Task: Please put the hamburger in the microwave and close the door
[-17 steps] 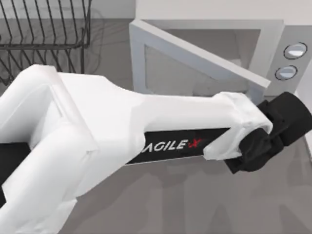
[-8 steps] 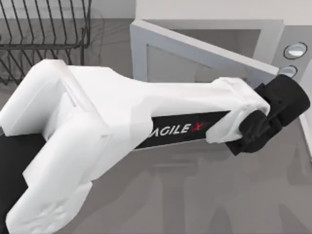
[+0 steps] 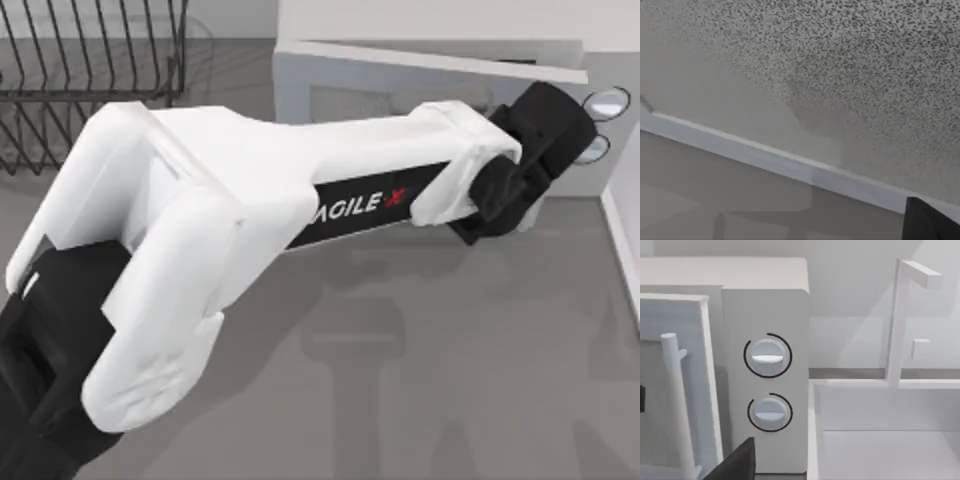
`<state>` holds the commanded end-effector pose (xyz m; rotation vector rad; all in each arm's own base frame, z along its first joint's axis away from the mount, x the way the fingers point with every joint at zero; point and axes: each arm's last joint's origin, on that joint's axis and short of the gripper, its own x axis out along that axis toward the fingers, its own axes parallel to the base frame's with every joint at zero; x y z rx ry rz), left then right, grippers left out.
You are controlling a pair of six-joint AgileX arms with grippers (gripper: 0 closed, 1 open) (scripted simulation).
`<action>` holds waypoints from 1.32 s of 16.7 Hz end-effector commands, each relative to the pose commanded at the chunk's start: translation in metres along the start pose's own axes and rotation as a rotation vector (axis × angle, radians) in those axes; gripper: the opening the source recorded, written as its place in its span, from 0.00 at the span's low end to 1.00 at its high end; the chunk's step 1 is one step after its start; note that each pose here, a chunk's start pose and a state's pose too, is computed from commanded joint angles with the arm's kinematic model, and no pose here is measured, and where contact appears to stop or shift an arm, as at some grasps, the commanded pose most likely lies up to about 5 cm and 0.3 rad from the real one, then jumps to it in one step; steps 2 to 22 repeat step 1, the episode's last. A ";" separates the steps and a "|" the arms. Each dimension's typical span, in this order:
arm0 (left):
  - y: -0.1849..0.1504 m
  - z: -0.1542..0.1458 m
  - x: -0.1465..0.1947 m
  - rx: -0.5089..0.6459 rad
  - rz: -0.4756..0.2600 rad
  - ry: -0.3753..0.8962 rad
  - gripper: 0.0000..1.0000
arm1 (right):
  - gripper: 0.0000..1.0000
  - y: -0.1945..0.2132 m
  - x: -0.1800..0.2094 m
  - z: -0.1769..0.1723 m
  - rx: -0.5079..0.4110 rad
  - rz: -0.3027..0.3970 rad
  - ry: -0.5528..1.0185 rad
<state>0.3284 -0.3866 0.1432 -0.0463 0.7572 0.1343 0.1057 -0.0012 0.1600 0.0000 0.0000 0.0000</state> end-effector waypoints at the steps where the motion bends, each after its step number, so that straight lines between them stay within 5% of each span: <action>1: 0.000 0.001 0.001 0.000 0.000 0.000 0.00 | 1.00 0.000 0.000 0.000 0.000 0.000 0.000; 22: 0.000 0.001 0.001 0.000 0.000 0.000 0.00 | 1.00 0.000 0.000 0.000 0.000 0.000 0.000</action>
